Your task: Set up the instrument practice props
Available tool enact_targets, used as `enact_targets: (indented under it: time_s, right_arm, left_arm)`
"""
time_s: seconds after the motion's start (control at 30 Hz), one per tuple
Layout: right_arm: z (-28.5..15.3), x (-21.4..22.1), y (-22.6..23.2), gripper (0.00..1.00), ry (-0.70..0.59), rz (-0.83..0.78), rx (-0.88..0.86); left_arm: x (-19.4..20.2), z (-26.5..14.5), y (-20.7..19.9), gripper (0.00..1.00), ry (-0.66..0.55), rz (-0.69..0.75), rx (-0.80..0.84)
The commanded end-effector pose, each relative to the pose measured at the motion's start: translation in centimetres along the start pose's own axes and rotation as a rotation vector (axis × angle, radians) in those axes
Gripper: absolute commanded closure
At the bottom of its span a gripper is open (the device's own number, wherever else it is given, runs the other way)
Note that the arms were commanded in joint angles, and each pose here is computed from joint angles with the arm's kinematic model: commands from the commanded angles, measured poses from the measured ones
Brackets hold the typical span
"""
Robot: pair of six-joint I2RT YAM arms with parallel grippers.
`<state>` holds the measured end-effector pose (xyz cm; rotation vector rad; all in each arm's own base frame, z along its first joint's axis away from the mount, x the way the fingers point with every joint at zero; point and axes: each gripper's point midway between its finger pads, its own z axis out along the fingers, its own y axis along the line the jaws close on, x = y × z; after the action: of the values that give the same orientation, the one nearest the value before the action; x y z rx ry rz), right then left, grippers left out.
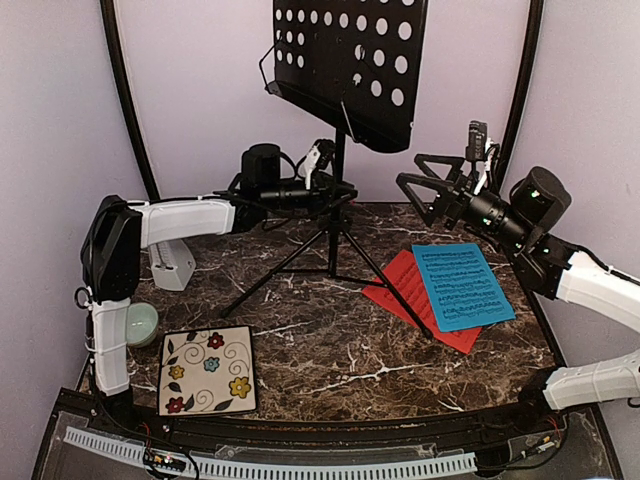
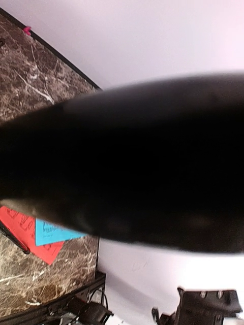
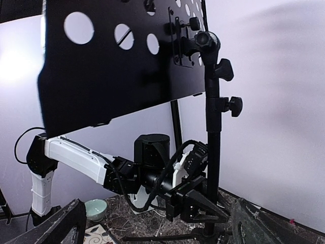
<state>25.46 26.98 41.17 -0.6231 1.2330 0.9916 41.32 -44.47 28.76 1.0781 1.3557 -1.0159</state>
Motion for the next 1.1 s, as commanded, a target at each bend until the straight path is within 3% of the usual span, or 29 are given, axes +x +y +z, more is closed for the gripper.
enact_targets:
  time_s: [0.0, 0.77, 1.07]
  right_arm:
    - [-0.2, -0.6, -0.1, 0.0, -0.026, -0.019, 0.009]
    - [-0.2, -0.3, -0.3, 0.0, -0.016, -0.036, 0.021]
    - [-0.6, -0.4, -0.4, 0.0, -0.017, -0.04, 0.036]
  left_arm:
    - [-9.1, -1.4, 1.7, 1.0, -0.166, 0.127, -0.12]
    - [-13.8, -5.0, 3.2, 1.0, -0.357, 0.144, -0.327]
    - [-15.2, -5.9, 2.8, 1.0, -0.345, 0.171, -0.341]
